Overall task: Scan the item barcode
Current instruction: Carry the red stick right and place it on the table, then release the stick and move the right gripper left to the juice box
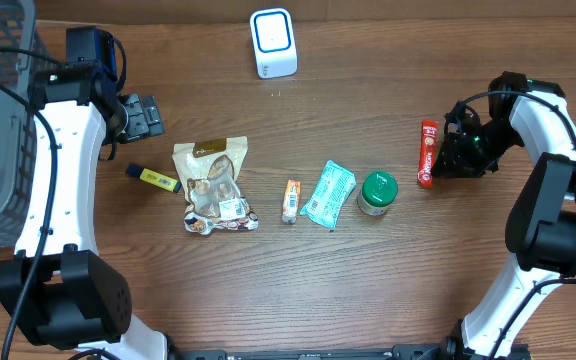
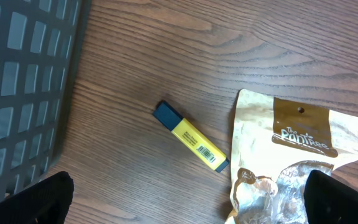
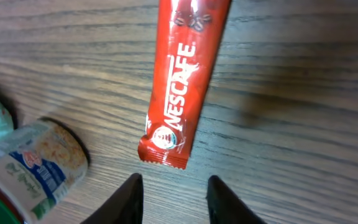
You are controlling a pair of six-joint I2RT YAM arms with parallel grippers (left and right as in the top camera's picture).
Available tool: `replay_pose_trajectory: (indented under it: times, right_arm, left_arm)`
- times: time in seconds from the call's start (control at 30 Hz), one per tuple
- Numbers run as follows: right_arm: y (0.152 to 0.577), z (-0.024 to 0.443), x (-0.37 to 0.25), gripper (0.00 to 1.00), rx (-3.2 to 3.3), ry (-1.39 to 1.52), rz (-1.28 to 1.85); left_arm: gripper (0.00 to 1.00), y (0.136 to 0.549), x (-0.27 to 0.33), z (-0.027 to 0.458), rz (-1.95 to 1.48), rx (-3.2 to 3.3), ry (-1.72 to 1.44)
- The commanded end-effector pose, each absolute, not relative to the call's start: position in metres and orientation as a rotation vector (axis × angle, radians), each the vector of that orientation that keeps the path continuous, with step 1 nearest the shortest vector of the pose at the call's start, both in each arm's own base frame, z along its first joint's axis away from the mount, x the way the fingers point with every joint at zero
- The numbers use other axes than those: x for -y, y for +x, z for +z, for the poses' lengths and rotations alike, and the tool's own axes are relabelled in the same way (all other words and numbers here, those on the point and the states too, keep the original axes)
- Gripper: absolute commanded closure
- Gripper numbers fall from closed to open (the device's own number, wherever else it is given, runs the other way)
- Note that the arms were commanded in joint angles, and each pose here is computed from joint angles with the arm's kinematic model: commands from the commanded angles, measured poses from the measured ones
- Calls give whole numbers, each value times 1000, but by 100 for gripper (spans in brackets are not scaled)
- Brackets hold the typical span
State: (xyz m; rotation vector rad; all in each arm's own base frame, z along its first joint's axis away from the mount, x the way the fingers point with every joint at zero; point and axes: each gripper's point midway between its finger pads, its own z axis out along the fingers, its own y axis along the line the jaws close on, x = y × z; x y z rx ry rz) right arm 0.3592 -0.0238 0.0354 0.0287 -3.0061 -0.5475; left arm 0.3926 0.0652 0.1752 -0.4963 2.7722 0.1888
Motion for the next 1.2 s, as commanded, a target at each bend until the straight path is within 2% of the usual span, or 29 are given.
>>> replay_pose_trajectory:
  times: [0.0, 0.13, 0.2, 0.23, 0.27, 0.3, 0.33, 0.4, 0.5, 0.63, 0.83, 0.93, 1.0, 1.03, 1.07, 1.1, 1.17]
  right_arm:
    - [360, 35, 25, 62, 3012, 15, -538]
    - [365, 34, 22, 61, 3022, -43, -536]
    - [365, 34, 18, 51, 3022, -25, -540]
    - [368, 37, 8, 38, 3021, -14, -599]
    - [368, 38, 5, 35, 3019, -12, -625]
    - [370, 40, -2, 23, 3013, -12, -682]
    - [371, 44, -12, 0, 2999, -14, -764]
    - [371, 48, -19, 0, 2980, -53, -819]
    - [383, 57, -17, 0, 2991, -261, -806]
    - [407, 100, -12, 0, 3134, -407, -774]
    - [400, 180, -28, 0, 3374, -411, -616]
    - [398, 206, -56, 0, 3425, -301, -734]
    - [392, 217, -88, 0, 3347, -260, -943]
    - [389, 219, -100, 2, 3313, -218, -1013]
    - [386, 218, -112, 23, 3285, -176, -1045]
    - [383, 216, -119, 61, 3274, -149, -1040]
    - [378, 209, -137, 96, 3247, -76, -1034]
  left_arm:
    - [0, 391, -64, 180, 200, -2763, -477]
    - [0, 391, -64, 180, 200, -2763, -477]
    - [0, 391, -64, 180, 200, -2763, -477]
    - [0, 391, -64, 180, 200, -2762, -477]
    - [0, 391, -64, 180, 200, -2763, -477]
    - [0, 391, -64, 180, 200, -2763, -477]
    - [0, 391, -64, 180, 200, -2763, -477]
    - [0, 391, -64, 180, 200, -2763, -477]
    - [0, 391, -64, 180, 200, -2763, -477]
    - [0, 391, -64, 180, 200, -2763, -477]
    - [0, 391, -64, 180, 200, -2763, -477]
    - [0, 391, -64, 180, 200, -2763, -477]
    - [0, 391, -64, 180, 200, -2763, -477]
    - [0, 391, -64, 180, 200, -2763, -477]
    - [0, 391, -64, 180, 200, -2763, -477]
    - [0, 391, -64, 180, 200, -2763, -477]
    - [0, 391, -64, 180, 200, -2763, -477]
